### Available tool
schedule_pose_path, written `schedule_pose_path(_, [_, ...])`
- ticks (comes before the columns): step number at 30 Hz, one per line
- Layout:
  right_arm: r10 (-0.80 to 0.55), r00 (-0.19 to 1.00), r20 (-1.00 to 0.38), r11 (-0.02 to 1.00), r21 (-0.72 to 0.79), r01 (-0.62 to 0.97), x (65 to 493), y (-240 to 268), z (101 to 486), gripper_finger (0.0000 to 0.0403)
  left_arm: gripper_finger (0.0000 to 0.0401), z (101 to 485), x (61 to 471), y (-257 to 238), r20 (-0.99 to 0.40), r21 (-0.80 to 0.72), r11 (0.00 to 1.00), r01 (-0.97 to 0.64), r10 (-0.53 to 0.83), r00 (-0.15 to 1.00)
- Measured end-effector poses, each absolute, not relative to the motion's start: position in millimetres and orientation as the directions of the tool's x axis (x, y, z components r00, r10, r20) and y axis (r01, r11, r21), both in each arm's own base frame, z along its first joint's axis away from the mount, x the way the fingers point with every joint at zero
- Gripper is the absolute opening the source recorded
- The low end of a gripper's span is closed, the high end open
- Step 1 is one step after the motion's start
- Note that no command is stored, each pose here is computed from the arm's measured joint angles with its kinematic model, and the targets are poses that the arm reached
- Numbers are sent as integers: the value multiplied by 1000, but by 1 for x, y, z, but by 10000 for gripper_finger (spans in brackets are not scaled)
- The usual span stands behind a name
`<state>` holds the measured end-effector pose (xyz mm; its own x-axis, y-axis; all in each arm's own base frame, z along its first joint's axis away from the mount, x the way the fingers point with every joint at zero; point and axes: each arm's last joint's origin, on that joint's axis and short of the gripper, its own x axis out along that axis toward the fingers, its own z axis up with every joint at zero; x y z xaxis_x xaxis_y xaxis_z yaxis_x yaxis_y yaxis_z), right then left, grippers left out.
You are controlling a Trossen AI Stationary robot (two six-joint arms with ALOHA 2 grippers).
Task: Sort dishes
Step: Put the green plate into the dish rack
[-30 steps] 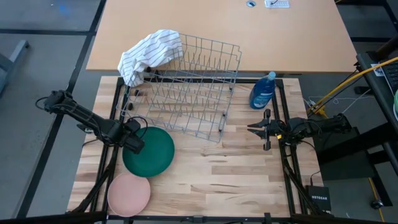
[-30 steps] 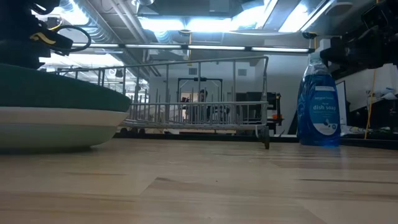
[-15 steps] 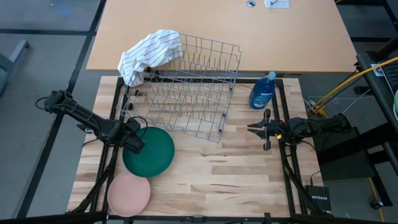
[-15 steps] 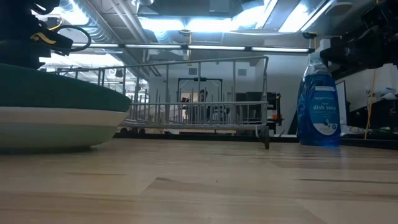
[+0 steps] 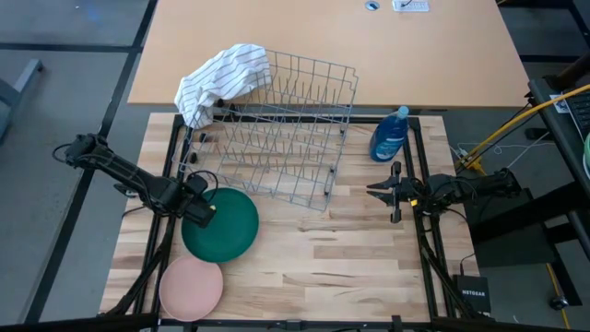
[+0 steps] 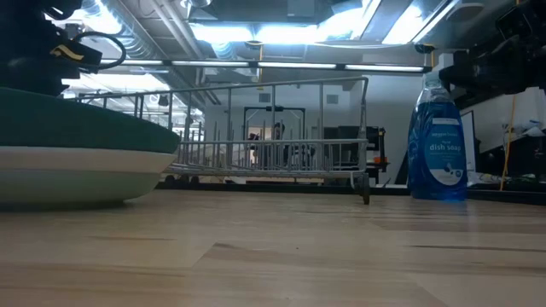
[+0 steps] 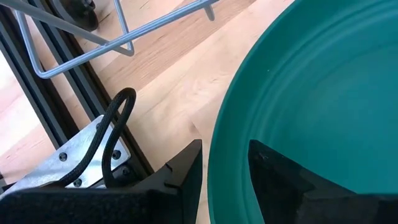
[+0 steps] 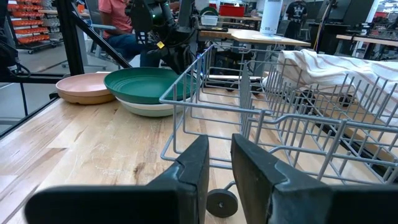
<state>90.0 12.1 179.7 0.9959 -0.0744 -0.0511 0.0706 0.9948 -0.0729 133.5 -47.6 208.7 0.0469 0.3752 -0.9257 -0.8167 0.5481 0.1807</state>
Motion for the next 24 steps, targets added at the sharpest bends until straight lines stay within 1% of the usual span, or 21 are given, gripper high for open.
schedule_pose_path(5, [-74,996,-51,995,-73,70,90,12,180,72,120,209,134,-48,-926,181,555,-812,374,49])
schedule_pose_path(14, [-74,996,-51,995,-73,70,90,12,180,72,120,208,143,-41,-930,174,635,-753,357,86])
schedule_pose_path(19, [-74,996,-51,995,-73,70,90,12,180,72,120,208,145,-32,-938,173,606,-777,342,57])
schedule_pose_path(24, [-74,996,-51,995,-73,71,90,12,180,72,120,208,147,-26,-950,169,606,-777,311,36])
